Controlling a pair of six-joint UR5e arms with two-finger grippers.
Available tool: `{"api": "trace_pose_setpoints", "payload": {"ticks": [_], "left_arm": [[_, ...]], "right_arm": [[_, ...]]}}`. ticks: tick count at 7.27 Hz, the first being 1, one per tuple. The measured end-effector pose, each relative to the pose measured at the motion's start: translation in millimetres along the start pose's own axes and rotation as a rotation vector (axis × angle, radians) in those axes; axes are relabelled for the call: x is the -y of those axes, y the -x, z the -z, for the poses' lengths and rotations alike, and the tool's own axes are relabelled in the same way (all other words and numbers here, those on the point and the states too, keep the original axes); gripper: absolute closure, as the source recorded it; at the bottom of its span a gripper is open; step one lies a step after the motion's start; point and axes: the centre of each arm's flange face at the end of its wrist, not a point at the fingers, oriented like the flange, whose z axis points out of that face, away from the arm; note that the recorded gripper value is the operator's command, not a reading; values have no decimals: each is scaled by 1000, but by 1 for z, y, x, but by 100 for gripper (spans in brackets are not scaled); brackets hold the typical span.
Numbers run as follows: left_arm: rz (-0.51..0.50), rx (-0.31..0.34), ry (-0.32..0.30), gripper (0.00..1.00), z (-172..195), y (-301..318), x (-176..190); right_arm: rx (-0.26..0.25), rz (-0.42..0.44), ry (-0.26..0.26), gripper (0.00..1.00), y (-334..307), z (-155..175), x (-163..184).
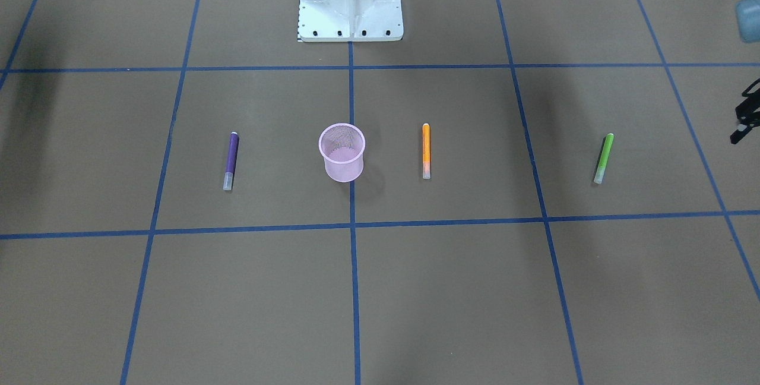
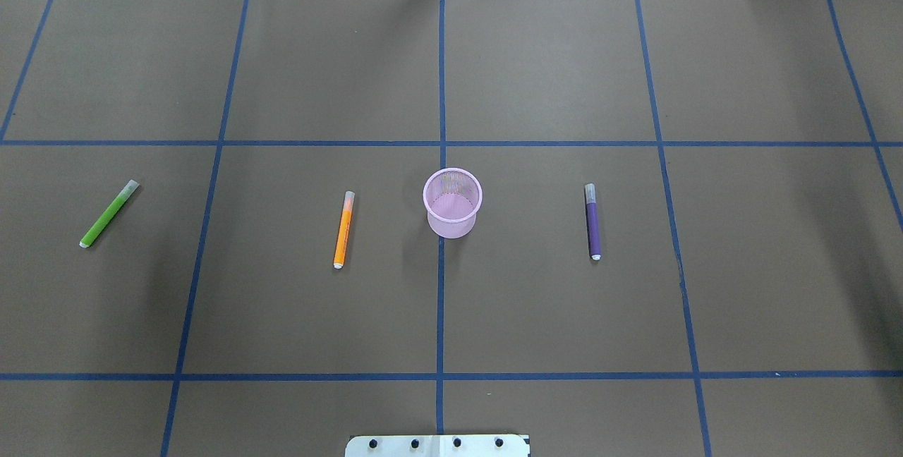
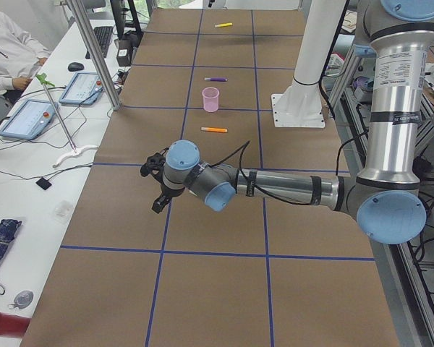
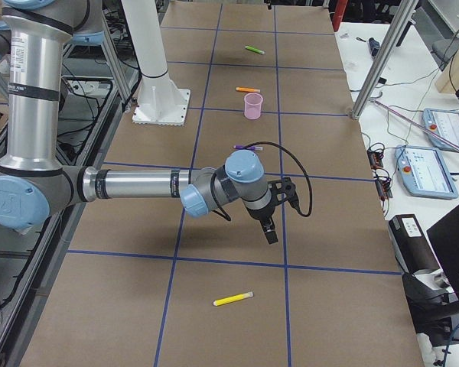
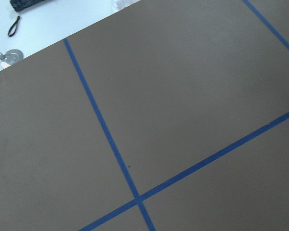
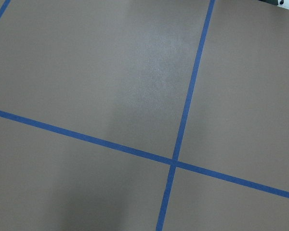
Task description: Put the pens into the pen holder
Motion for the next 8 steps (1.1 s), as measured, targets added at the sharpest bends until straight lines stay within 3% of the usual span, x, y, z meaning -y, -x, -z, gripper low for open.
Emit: {"api": "trace_pose_setpoints", "payload": {"ticks": [2, 4, 7, 8], "left_arm": [[43, -12, 18, 0, -51, -49, 5], [18, -18, 52, 1, -95, -96, 3], [-29, -52, 88, 9, -139, -119, -11], [-32, -55, 95, 16, -152, -118, -7]], "right_arm": [[4, -5, 6, 0, 4, -3, 0], [5, -5, 6, 0, 4, -4, 0], [7, -4, 7, 0, 5, -4, 0], [7, -4, 8, 0, 5, -5, 0]]}}
